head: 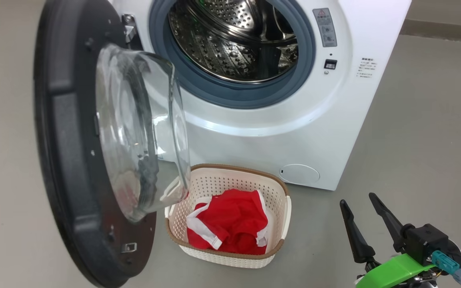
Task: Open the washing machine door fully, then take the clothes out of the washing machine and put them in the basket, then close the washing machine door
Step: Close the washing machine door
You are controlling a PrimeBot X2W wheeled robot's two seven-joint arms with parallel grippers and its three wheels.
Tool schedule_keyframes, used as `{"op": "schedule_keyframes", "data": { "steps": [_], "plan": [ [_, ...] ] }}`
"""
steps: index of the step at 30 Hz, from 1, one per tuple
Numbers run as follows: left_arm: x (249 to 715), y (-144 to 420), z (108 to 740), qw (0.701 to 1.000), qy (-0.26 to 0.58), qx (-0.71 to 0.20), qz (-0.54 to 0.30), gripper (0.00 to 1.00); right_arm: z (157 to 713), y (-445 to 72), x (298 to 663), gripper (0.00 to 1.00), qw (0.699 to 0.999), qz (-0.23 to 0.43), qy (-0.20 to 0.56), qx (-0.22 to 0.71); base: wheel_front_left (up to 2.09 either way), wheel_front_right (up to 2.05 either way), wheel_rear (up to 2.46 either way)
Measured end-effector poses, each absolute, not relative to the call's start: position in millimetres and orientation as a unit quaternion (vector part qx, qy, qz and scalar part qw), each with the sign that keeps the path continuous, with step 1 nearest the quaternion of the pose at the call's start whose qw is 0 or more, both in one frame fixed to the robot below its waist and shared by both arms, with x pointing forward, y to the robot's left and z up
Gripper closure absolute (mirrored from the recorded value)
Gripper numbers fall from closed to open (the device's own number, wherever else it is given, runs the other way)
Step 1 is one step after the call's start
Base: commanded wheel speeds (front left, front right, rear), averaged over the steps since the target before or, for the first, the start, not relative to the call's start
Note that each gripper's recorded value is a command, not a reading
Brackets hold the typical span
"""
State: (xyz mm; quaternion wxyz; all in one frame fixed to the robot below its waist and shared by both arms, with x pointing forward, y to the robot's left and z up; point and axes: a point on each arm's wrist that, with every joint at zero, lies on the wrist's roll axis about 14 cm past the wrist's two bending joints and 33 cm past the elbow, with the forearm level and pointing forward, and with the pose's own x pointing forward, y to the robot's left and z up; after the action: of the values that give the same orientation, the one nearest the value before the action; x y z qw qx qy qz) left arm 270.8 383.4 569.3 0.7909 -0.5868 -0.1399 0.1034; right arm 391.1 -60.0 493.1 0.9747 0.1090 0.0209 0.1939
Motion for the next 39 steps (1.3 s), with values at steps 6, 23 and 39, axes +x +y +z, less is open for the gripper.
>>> {"op": "schedule_keyframes", "data": {
  "steps": [6,23,39],
  "plan": [
    [263,391,595,0.867,-0.178,-0.436,0.161,0.00,493,-58,388,0.00,0.974,0.197,0.022,0.107,0.00,0.00,0.00],
    [258,353,554,0.968,-0.048,-0.113,0.217,0.00,495,-61,380,0.00,0.975,0.197,0.023,0.103,0.00,0.00,0.00],
    [241,345,531,0.969,-0.016,-0.064,0.238,0.00,493,-62,369,0.00,0.975,0.198,0.027,0.098,0.00,0.00,0.00]
  ]
}}
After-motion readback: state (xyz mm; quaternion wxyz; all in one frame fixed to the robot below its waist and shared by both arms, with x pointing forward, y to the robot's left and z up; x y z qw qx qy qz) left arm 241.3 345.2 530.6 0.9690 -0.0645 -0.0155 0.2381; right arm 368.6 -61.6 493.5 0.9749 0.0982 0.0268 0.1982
